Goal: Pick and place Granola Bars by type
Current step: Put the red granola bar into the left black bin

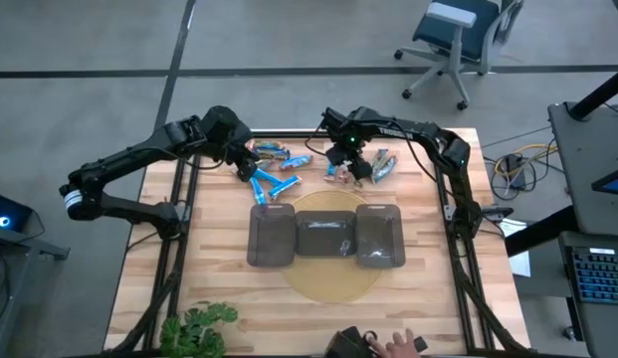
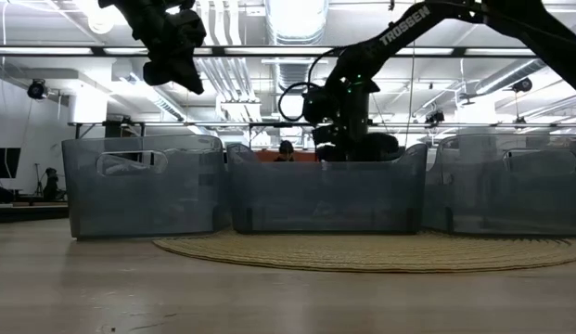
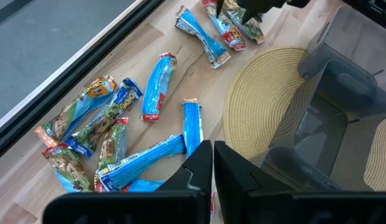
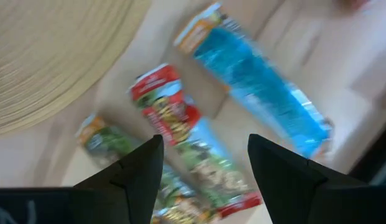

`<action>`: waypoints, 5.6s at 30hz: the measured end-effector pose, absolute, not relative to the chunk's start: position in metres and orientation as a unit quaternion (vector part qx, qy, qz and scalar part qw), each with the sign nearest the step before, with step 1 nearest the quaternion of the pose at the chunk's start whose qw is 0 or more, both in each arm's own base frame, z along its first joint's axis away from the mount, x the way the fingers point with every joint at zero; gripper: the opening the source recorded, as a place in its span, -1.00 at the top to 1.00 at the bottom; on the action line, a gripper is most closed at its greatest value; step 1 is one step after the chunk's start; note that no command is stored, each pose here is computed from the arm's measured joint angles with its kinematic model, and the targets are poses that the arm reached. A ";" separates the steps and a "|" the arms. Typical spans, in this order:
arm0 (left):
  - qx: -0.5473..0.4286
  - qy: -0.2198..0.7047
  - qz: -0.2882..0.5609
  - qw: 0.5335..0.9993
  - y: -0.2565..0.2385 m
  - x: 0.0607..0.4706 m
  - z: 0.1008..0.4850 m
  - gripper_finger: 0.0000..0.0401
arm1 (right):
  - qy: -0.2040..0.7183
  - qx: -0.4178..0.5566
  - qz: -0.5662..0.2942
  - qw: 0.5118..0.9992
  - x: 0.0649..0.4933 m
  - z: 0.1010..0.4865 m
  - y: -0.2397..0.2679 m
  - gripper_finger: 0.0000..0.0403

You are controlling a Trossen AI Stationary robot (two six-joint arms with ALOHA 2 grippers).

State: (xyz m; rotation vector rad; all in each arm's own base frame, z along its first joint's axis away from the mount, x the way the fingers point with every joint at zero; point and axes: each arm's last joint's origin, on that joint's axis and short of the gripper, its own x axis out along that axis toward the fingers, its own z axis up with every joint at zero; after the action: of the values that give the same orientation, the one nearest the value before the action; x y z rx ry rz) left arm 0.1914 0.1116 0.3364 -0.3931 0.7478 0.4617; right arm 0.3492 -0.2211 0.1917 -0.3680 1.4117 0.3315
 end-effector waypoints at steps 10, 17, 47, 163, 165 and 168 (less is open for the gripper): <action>-0.189 0.360 0.222 0.886 0.112 0.191 0.336 1.00 | 0.636 -0.174 0.147 0.737 0.350 0.189 -0.222 -0.12; -0.189 0.360 0.222 0.886 0.112 0.191 0.336 1.00 | 0.642 -0.168 0.153 0.732 0.347 0.183 -0.221 -0.12; -0.203 0.370 0.226 0.878 0.112 0.191 0.327 1.00 | 0.655 -0.164 0.131 0.726 0.333 0.149 -0.228 -0.12; -0.214 0.352 0.227 0.882 0.113 0.194 0.320 1.00 | 0.678 -0.170 0.126 0.704 0.322 0.153 -0.220 0.71; -0.214 0.351 0.227 0.883 0.113 0.194 0.321 1.00 | 0.678 -0.183 0.114 0.703 0.321 0.162 -0.219 0.71; -0.212 0.346 0.227 0.885 0.113 0.194 0.324 1.00 | 0.674 -0.192 0.105 0.706 0.320 0.173 -0.217 0.71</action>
State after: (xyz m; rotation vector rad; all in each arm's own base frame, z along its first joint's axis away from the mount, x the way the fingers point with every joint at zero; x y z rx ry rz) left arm 0.1940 0.1131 0.3243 -0.4418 0.7206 0.4719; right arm 0.3197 -0.2175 0.1729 -0.4274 1.4982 0.2327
